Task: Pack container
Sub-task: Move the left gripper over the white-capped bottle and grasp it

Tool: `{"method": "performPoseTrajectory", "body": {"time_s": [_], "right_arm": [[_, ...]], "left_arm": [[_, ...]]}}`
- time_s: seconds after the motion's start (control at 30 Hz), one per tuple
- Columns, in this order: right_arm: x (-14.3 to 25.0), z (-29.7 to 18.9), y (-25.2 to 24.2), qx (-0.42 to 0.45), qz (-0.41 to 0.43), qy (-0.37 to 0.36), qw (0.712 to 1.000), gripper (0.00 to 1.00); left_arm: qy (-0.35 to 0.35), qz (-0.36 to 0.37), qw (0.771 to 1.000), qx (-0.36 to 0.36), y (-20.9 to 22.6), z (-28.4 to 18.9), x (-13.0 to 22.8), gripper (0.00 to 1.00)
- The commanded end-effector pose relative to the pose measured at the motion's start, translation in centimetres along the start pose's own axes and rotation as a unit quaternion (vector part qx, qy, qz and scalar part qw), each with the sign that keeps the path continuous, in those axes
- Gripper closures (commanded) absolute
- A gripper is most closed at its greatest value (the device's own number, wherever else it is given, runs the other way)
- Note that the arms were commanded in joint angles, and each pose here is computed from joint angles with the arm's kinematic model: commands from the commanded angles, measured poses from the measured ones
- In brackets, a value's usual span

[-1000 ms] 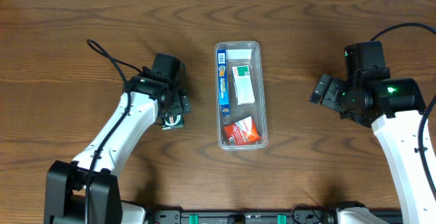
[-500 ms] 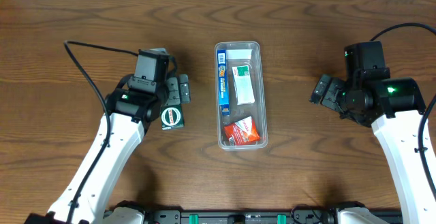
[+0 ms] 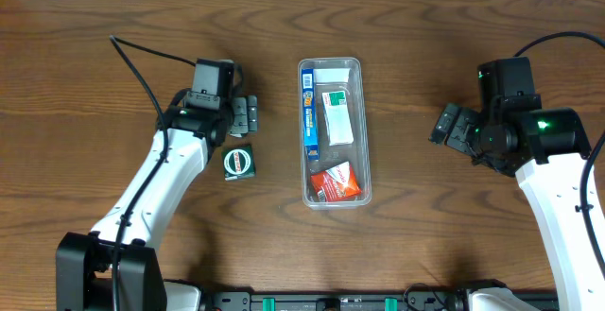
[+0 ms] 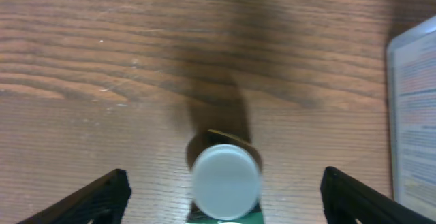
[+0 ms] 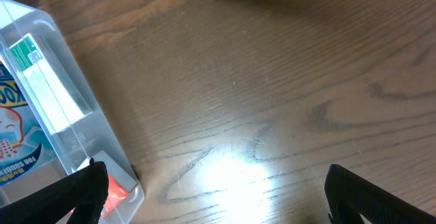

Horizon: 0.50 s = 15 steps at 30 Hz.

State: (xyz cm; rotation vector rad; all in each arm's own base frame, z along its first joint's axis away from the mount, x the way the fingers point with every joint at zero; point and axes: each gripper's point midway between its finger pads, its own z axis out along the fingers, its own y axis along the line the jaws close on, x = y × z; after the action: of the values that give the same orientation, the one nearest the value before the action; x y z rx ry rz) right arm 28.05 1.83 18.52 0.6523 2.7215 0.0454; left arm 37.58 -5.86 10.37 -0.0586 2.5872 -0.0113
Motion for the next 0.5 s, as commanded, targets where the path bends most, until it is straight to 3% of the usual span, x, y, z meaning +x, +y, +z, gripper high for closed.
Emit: {"method": "performPoseTrajectory", "body": {"time_s": [0.0,0.1,0.33,0.47], "right_arm": [[-0.2,-0.2,-0.4,0.006,0.010,-0.007,1.000,0.01],[-0.2,-0.2,-0.4,0.006,0.010,-0.007,1.000,0.01],[-0.2,-0.2,-0.4,0.006,0.010,-0.007,1.000,0.01],[-0.2,-0.2,-0.4,0.006,0.010,-0.007,1.000,0.01]], "left_arm": [[0.003,0.004,1.000,-0.006,0.6,0.2,0.0,0.17],[0.011,0.005,1.000,-0.005,0.5,0.9,0.3,0.24],[0.023,0.006,1.000,0.003,0.2,1.6,0.8,0.53],[0.015,0.008,1.000,0.005,0.1,1.6,0.4,0.56]]}}
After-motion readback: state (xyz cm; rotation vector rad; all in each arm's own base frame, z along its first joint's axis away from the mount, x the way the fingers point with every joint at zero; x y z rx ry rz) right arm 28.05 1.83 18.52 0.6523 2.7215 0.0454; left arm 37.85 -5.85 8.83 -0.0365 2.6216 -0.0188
